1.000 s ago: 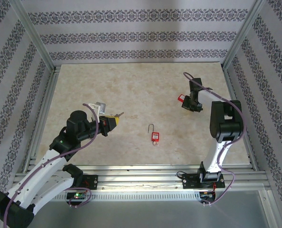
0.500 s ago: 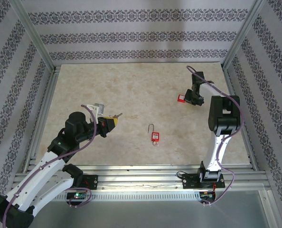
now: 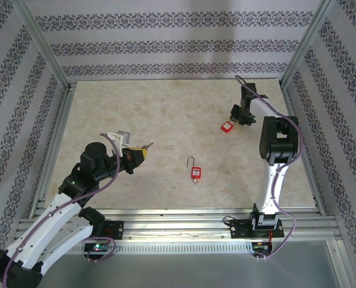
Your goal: Unlock with the key
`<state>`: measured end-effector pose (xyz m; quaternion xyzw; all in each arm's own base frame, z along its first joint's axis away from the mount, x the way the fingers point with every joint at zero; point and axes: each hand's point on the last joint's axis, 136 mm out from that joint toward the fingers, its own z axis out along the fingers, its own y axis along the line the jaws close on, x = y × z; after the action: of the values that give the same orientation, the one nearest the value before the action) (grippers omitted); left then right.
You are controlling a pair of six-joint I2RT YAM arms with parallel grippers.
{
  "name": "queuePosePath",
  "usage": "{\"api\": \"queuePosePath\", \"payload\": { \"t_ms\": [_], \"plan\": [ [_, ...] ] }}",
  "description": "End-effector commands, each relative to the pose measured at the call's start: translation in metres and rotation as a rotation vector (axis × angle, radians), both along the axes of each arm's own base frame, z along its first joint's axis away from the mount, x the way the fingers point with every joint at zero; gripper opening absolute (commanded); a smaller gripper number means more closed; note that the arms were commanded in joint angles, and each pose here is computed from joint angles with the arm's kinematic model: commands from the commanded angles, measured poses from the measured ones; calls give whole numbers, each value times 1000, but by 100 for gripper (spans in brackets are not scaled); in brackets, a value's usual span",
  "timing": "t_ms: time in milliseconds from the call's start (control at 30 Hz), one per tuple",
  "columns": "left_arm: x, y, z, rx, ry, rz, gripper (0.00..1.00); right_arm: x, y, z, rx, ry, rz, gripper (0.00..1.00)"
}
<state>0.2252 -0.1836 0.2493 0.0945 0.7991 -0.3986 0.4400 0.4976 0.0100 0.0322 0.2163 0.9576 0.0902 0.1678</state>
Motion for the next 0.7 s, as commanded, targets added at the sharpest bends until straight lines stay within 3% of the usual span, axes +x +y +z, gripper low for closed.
{"api": "queuePosePath", "payload": {
  "t_ms": [0, 333, 667],
  "plan": [
    [-3, 2, 4, 8, -13, 4, 0, -1, 10, 11, 36, -8, -2, 20],
    [-4, 0, 2, -13, -14, -6, 0, -26, 16, 48, 90, -41, -35, 56],
    [-8, -3, 3, -29, -21, -35, 0, -44, 40, 16, 104, 68, -51, 64]
  ]
}}
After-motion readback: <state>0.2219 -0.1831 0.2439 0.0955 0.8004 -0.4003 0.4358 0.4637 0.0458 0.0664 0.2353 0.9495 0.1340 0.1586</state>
